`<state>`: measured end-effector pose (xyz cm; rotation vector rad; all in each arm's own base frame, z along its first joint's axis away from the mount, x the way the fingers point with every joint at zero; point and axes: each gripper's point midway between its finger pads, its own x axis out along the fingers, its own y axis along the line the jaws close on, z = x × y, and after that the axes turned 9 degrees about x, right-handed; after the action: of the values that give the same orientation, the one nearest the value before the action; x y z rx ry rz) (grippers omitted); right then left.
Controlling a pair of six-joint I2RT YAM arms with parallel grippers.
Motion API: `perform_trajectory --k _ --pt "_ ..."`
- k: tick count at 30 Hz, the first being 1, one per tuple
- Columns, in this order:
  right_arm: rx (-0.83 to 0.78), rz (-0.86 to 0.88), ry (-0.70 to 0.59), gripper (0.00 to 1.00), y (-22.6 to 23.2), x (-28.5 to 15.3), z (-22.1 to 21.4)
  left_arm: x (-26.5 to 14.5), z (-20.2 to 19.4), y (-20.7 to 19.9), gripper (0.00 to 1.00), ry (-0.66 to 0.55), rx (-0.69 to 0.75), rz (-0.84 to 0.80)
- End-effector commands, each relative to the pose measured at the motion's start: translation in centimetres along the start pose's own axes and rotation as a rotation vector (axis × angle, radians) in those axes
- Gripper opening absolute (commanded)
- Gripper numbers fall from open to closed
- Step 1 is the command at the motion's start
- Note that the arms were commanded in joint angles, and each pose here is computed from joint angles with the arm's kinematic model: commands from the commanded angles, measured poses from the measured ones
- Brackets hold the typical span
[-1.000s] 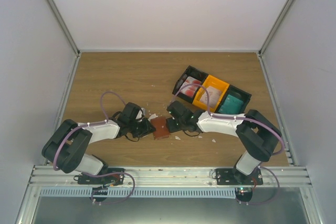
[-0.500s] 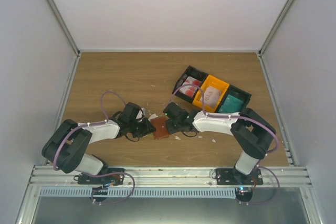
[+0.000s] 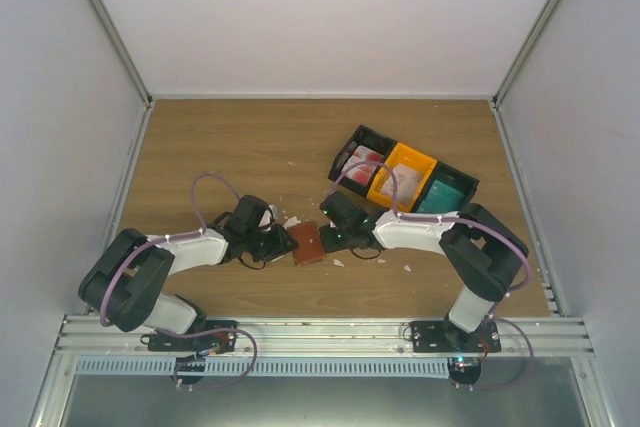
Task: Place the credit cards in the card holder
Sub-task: Open the card holder at the center of the board.
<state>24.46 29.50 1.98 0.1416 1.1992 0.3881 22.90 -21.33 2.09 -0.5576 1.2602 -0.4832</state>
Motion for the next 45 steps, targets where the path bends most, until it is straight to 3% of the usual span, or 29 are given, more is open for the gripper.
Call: perform_trajectory --k 1,3,10,14,15,25,29,38,45 --pt "0.01 0.096 -0.005 0.02 0.7 -0.6 0.8 0.0 -2.3 4.8 0.31 0.041 -0.047 0.186" --pt "0.004 0.103 -0.027 0.01 0.6 -1.5 1.6 -0.2 -1.9 4.2 0.37 0.015 -0.034 0.161" --pt "-0.02 0.119 -0.117 0.01 1.0 -6.0 4.9 -3.4 1.9 0.7 0.77 -0.198 0.059 0.071" --pt "-0.051 0.201 -0.104 0.01 2.9 -7.4 5.2 -6.4 4.3 -0.6 0.98 -0.34 0.091 0.084" --pt "-0.059 0.225 -0.098 0.01 3.4 -7.5 5.2 -7.1 4.7 -0.9 0.99 -0.366 0.099 0.087" --pt "-0.083 0.382 -0.04 0.01 6.2 -7.1 4.4 -10.1 5.7 -2.6 0.99 -0.448 0.16 0.004" --pt "-0.065 0.335 -0.038 0.0 5.2 -6.1 4.3 -10.0 5.3 -3.5 0.98 -0.438 0.174 -0.074" --pt "-0.021 0.076 -0.092 0.0 -0.3 -4.5 4.3 -8.3 4.5 -6.0 0.7 -0.337 0.227 -0.231" --pt "-0.009 -0.002 -0.113 0.01 -2.1 -4.3 4.3 -5.8 3.7 -6.9 0.5 -0.208 0.254 -0.313"
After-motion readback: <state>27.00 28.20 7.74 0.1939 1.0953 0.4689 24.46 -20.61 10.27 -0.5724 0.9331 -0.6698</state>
